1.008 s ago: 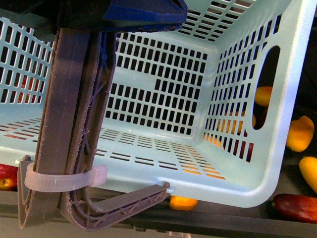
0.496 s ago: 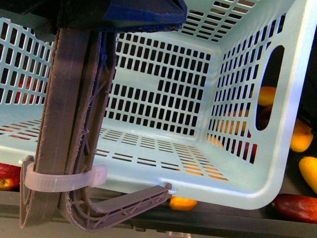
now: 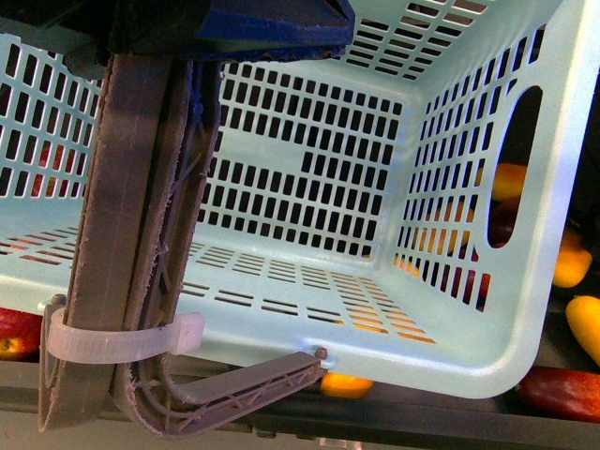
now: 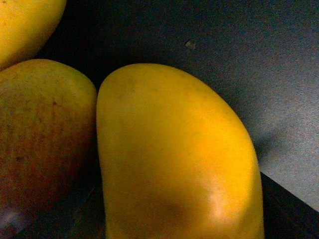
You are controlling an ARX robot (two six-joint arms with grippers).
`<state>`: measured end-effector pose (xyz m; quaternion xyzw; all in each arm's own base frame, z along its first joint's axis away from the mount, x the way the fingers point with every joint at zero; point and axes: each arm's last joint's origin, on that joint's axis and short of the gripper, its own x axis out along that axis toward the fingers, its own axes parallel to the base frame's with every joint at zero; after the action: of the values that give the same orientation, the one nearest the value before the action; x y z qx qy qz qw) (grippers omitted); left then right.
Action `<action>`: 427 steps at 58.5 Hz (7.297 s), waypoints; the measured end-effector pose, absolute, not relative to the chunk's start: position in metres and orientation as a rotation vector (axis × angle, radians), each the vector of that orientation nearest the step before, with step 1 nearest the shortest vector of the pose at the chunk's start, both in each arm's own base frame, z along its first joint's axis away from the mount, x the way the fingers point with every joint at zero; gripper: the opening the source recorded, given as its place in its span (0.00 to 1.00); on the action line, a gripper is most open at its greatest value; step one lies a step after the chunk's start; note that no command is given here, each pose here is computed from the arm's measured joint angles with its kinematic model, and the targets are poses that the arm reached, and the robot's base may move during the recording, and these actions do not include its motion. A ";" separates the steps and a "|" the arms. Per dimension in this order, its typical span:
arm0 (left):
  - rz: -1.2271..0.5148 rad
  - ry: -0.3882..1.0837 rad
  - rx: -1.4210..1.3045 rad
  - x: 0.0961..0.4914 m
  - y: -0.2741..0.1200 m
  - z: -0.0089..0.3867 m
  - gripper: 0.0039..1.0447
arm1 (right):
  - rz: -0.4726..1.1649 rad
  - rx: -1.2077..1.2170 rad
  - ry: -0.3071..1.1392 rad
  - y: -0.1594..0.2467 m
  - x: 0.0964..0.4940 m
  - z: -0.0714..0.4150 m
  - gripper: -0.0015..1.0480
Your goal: Pick mango and avocado into basket
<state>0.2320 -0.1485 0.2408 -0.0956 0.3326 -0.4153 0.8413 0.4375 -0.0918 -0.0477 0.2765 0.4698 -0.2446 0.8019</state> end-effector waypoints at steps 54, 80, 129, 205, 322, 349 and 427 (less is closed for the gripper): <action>-0.876 0.703 -0.202 0.232 -0.149 0.241 0.04 | 0.043 0.564 0.391 -0.075 0.304 0.206 0.60; -0.877 0.703 -0.202 0.232 -0.149 0.241 0.04 | 0.517 0.504 0.366 0.051 0.246 0.255 0.60; -0.872 0.714 -0.204 0.232 -0.149 0.239 0.04 | 0.458 0.344 0.399 0.096 0.262 0.225 0.92; -0.891 0.719 -0.203 0.231 -0.150 0.239 0.04 | -0.055 0.078 0.142 0.005 0.144 0.207 0.92; -0.870 0.713 -0.197 0.233 -0.149 0.239 0.04 | -0.052 0.078 0.141 0.005 0.144 0.207 0.92; -0.840 0.709 -0.199 0.235 -0.145 0.239 0.04 | -0.032 0.086 0.176 0.005 0.145 0.206 0.92; -0.879 0.715 -0.200 0.233 -0.149 0.239 0.04 | 0.294 -0.348 1.115 -0.015 0.376 0.032 0.92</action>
<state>0.2328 -0.1491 0.2389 -0.0945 0.3381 -0.4156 0.8391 0.3762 -0.0150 0.0322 -0.1637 0.5242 0.1384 0.8242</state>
